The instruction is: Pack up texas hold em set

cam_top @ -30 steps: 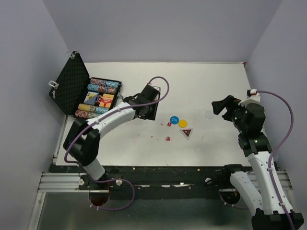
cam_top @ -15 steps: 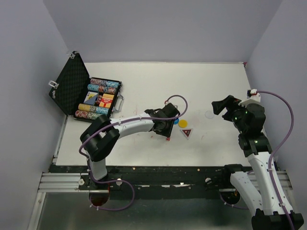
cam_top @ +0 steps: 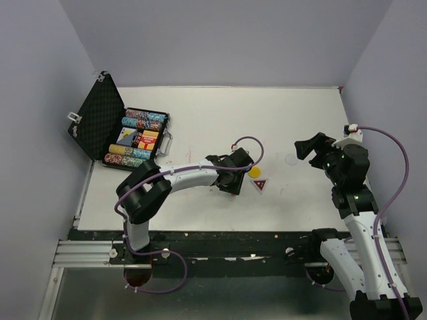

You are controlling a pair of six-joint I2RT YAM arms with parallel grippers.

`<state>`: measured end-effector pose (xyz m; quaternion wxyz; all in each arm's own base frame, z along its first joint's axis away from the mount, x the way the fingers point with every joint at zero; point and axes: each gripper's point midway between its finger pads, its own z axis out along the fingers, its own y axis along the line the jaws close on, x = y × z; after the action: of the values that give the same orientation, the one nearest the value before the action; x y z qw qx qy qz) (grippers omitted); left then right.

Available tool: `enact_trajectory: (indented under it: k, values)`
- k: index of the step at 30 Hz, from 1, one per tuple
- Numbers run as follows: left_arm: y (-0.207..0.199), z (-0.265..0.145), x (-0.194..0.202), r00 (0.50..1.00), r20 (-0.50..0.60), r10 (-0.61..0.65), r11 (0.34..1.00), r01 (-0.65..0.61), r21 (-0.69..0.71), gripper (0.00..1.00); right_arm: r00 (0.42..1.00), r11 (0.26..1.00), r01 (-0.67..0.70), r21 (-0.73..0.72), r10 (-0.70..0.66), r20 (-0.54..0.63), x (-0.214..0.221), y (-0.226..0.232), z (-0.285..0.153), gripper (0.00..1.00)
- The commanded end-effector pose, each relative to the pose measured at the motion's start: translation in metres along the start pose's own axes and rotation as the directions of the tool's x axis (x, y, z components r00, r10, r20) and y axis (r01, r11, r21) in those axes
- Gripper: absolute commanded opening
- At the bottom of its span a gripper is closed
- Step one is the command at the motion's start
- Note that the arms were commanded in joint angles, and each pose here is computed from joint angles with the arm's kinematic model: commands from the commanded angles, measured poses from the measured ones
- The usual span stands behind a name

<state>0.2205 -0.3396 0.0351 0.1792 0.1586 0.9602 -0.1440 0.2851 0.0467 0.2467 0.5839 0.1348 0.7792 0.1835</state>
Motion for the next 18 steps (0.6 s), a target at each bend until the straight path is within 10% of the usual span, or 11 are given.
enact_trajectory:
  k: [1,18]
  values:
    - [-0.0055,0.0016,-0.0045,1.000,0.016,-0.007,1.000,0.008,-0.007,0.43,1.000,1.000,0.004,-0.016,-0.004,0.005,-0.0036,0.0035,-0.0034,0.94]
    - [-0.0014,0.0076,-0.0014,1.000,0.010,0.007,0.999,-0.007,-0.036,0.28,1.000,1.000,0.002,-0.015,-0.002,0.003,-0.0023,0.0030,-0.0035,0.94]
